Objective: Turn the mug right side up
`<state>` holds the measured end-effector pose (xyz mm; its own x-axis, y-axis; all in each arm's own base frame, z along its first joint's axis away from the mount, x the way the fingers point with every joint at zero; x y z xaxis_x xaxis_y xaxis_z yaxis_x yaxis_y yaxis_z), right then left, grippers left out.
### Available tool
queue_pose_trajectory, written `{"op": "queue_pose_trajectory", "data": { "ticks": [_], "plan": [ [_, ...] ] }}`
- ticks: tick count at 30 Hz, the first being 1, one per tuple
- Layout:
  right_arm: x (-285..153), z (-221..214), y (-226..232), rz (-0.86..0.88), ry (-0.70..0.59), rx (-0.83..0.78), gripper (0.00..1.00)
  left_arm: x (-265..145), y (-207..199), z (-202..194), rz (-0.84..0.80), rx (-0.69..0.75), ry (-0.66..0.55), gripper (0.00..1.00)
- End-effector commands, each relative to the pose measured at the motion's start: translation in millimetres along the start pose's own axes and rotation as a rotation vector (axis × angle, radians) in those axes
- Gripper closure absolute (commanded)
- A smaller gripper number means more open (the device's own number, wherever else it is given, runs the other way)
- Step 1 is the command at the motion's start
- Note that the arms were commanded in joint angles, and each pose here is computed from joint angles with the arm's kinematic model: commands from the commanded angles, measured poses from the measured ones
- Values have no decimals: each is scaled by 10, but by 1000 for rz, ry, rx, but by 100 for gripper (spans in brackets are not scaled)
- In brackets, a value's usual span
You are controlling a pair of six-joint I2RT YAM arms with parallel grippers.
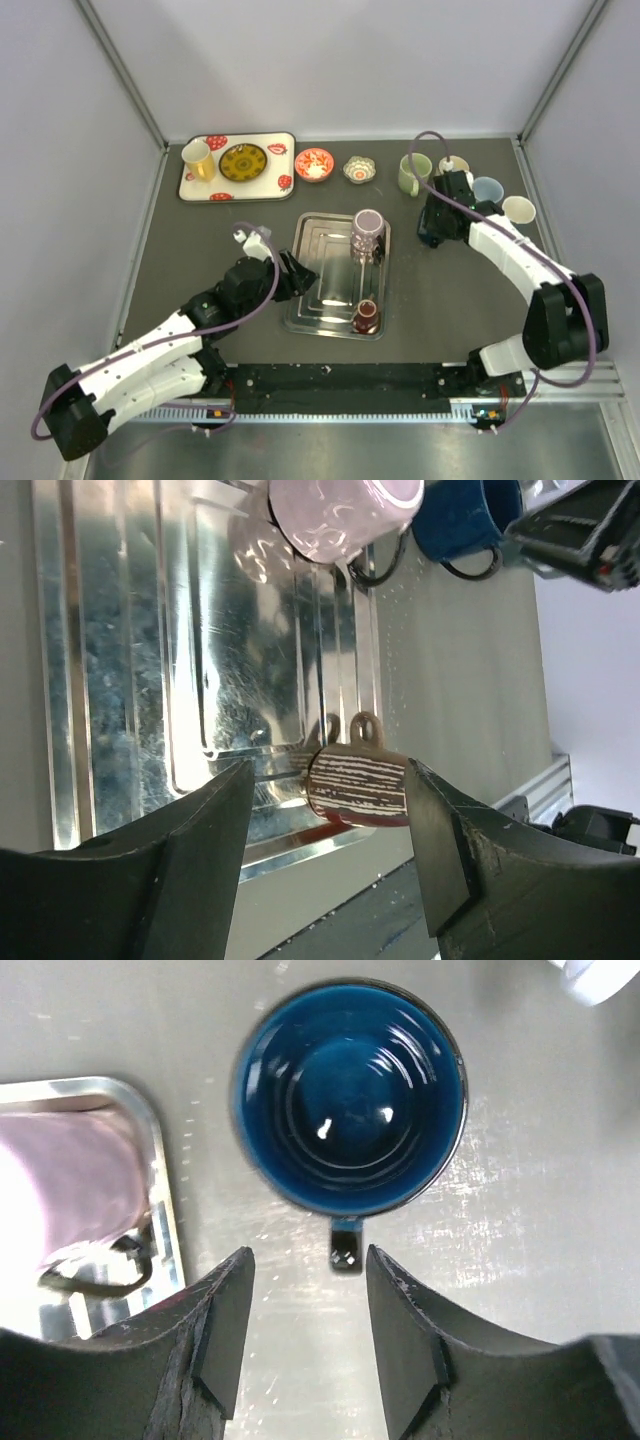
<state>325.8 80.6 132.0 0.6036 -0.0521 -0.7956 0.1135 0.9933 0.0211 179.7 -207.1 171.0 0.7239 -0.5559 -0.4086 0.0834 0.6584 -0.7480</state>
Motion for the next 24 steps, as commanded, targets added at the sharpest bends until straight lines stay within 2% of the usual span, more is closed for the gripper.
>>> {"op": "queue_pose_trajectory", "data": {
  "ticks": [1,4,6,9,11,12,15,24],
  "plan": [
    [-566,252,434,189,-159,-93,51,23,-302,68,-77,39,40,33],
    [-620,47,812,283,-142,-305,52,36,-313,52,-81,41,52,33],
    [-574,-21,899,269,-137,-406,52,19,-305,50,-81,40,55,31],
    [-499,-134,1034,268,-106,-488,47,-54,-305,42,-99,29,52,28],
    [-434,-149,1076,271,-91,-481,46,-115,-277,45,-113,17,36,7],
    [-423,-142,1106,280,-98,-473,41,-136,-275,54,-120,11,27,1],
    [-392,-75,1150,286,-144,-446,30,-235,-223,66,-127,12,4,1],
    [-81,-110,1297,271,-82,-501,32,-396,-200,120,-151,52,-33,1]
  ]
}}
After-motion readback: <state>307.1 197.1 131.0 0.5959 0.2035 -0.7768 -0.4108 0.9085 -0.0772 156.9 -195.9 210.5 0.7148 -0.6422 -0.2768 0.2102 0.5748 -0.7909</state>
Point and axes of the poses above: each gripper's point midway between its finger pads, its own x axis out along the fingers, its own y axis along the line the jaws close on, z = x × y, the point moved 3 cm from there along -x, back along the fingers, and after that the axes turned 6 degrees about -x, right-handed, at the moved point
